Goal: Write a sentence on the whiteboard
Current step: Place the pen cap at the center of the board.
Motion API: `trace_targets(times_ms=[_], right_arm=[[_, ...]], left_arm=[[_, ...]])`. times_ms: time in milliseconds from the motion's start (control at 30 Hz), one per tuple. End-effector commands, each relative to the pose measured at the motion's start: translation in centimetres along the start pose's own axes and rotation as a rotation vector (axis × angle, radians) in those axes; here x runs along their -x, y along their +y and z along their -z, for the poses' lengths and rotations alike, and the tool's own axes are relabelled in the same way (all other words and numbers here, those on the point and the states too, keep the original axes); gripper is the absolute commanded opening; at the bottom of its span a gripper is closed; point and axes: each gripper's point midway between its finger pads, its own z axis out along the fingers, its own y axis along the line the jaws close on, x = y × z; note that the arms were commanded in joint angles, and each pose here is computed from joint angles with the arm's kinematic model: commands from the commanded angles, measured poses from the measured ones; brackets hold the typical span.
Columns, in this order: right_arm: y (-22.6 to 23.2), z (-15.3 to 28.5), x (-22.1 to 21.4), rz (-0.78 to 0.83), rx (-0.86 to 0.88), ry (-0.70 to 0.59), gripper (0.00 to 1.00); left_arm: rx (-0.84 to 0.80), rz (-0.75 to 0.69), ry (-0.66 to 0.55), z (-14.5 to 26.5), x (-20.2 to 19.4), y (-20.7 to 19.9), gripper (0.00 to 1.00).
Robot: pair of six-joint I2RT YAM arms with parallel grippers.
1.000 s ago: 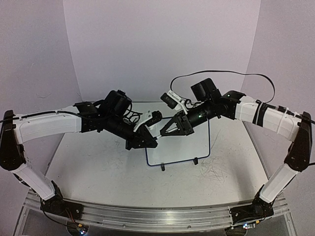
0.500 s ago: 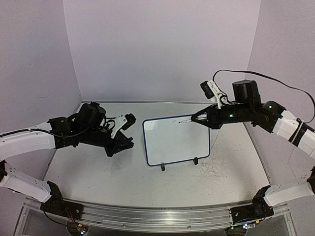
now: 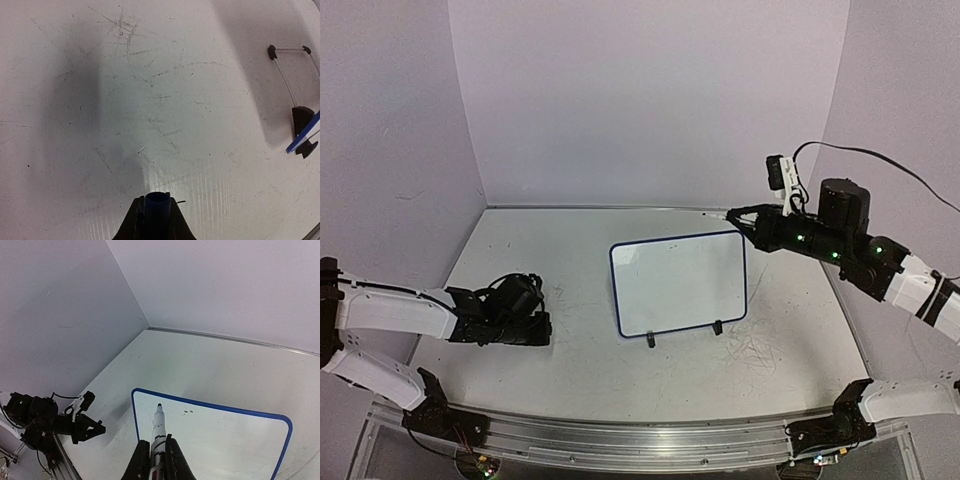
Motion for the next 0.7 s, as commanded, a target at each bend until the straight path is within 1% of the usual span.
trace_targets(times_ms=[0,67,233,333,433,500,600,667], right_arm=[[0.3,0.4,1.3,0.018,0.011,-0.085,0.00],[0.5,0.3,0.9,0.033,0.031,-0.072,0.00],[1.0,-0.3,0.4,0.070,0.071,-0.060,0.00],[1.5,-0.6,0.3,0.077,0.101,-0.052,0.00],[1.8,-0.9,-0.2,0.073,0.131,-0.044,0.00],[1.9,-1.0,-0.6,0.070,0.144,-0.032,0.00],[2.0,-0.9,-1.0,0.069,0.149,-0.023,0.00],[2.0,-0.9,-1.3,0.070,0.156,-0.013,0.00]], left_arm=[[-0.006,0.158,-0.035,-1.2,0.5,-0.3,0.05],[0.009,0.173,-0.015,-1.9,-0.2,0.0,0.09],[0.020,0.179,0.023,-3.2,-1.2,-0.1,0.13],[0.023,0.160,0.038,-3.5,-1.5,-0.2,0.20],[0.018,0.148,0.034,-3.3,-1.4,-0.2,0.28],[0.010,0.154,0.021,-2.8,-1.2,-0.1,0.38],[-0.025,0.170,-0.016,-1.6,-0.3,-0.4,0.47],[-0.056,0.170,-0.044,-0.5,0.8,-1.0,0.57]])
